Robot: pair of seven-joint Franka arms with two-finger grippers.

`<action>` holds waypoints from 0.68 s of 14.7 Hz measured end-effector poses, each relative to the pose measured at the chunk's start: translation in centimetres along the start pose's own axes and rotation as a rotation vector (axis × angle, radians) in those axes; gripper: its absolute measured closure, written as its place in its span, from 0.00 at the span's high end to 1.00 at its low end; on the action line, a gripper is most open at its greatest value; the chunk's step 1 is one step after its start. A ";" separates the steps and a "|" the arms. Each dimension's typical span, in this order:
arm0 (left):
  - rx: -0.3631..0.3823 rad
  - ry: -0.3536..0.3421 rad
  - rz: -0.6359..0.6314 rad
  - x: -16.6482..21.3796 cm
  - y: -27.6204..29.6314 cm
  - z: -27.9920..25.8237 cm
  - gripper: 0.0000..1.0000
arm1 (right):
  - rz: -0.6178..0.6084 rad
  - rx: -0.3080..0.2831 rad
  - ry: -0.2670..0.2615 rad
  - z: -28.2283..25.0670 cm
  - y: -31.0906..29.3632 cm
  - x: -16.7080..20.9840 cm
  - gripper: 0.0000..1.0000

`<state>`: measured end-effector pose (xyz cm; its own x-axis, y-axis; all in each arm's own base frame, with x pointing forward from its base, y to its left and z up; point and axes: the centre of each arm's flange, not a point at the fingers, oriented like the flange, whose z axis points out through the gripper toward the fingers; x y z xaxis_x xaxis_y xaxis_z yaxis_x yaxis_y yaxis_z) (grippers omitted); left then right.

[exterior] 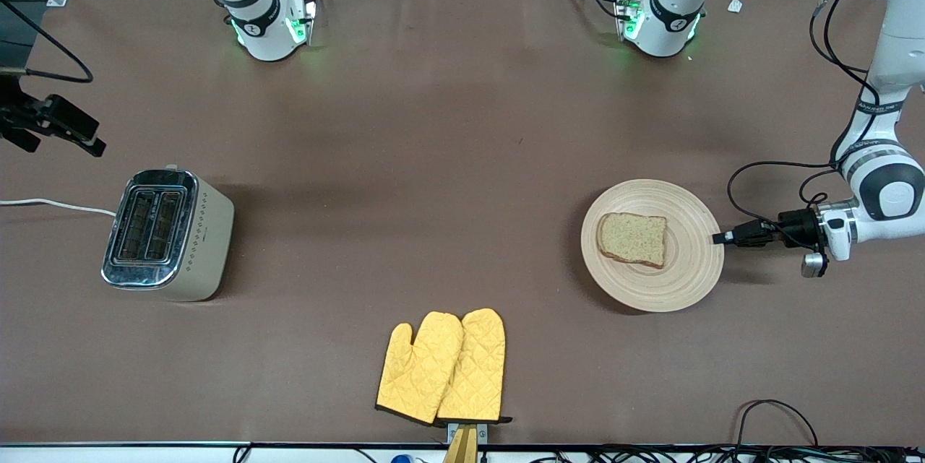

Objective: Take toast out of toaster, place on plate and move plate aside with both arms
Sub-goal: 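Slide the plate with the left gripper away from the toaster, then open the left gripper and draw it back from the plate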

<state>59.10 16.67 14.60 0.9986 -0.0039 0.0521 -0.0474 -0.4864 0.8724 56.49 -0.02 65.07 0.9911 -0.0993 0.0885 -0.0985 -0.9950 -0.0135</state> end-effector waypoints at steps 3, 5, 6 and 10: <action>-0.024 0.008 -0.024 -1.3 -2.6 0.1 0.10 | -0.007 -0.008 -0.012 0.7 0.6 0.4 1.00; -0.032 0.007 -0.023 -1.2 -2.5 0.0 0.23 | -0.021 -0.006 -0.014 0.8 1.4 0.5 1.00; -0.031 0.009 -0.018 -1.1 -2.4 -0.2 0.35 | -0.022 -0.004 -0.015 0.9 1.7 0.5 1.00; 0.143 -0.082 0.071 1.5 -0.9 -4.7 0.75 | -0.040 0.003 -0.017 0.9 1.1 0.5 1.00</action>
<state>60.49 21.20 16.23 0.9916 -0.1111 0.0660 -0.1199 -0.6014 0.7899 56.97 -1.12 64.17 0.9956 -0.0595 0.0725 -0.0587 -0.9982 -0.0129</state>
